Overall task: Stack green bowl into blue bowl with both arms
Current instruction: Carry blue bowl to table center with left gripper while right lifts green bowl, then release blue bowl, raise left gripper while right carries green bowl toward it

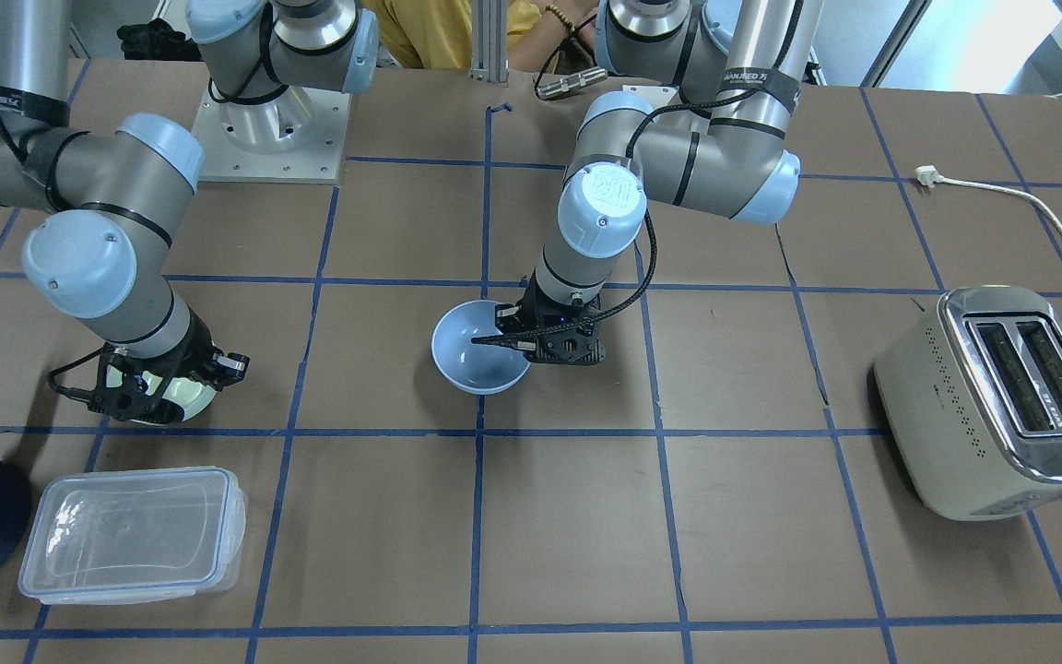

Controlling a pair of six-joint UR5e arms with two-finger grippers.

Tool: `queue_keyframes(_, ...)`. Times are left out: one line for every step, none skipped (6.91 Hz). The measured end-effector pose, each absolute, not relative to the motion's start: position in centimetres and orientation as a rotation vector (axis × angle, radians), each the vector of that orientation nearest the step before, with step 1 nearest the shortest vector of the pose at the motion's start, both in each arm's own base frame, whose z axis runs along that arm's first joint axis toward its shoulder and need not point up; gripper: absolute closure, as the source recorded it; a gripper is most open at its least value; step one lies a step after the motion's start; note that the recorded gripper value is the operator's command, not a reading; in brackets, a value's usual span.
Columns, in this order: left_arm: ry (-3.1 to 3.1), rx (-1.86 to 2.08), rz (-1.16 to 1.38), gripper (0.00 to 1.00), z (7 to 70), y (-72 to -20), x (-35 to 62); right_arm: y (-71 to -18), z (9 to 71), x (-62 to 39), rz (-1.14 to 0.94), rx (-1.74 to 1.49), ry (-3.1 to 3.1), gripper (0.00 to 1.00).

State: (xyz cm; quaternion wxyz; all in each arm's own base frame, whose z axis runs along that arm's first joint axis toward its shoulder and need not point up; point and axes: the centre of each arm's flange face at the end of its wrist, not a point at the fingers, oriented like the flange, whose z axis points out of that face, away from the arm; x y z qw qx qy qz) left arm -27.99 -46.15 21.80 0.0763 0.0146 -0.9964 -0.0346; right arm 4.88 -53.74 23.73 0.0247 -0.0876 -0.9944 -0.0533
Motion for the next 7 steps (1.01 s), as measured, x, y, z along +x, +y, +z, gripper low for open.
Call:
queue_keyframes(-2.973,0.053,-0.053,0.0,23.7,-47.3,-27.4,-54.5,25.4,5.1,-0.162,-0.313,-3.073,1.0)
queue_keyframes(-2.968,0.077,-0.018,0.0,26.1,-48.9,-26.3,-55.3,26.9,5.7,-0.162,-0.351,-3.069,1.0)
queue_keyframes(-2.979,0.075,-0.01,0.0,29.1,-50.4,-24.9,-55.8,28.2,6.9,-0.152,-0.389,-3.063,1.0)
queue_keyframes(-3.019,0.011,-0.011,0.0,33.3,-51.9,-22.6,-56.1,29.3,9.3,-0.121,-0.451,-3.054,1.0)
queue_keyframes(-3.063,-0.061,-0.04,0.0,37.7,-52.9,-19.7,-56.4,30.7,13.2,-0.071,-0.512,-3.046,1.0)
queue_keyframes(-3.087,-0.093,-0.067,0.0,41.8,-52.8,-17.1,-56.4,31.7,17.5,-0.029,-0.565,-3.04,1.0)
queue_keyframes(-3.108,-0.128,-0.055,0.0,45.3,-51.9,-14.9,-55.6,32.2,21.8,-0.003,-0.598,-3.037,1.0)
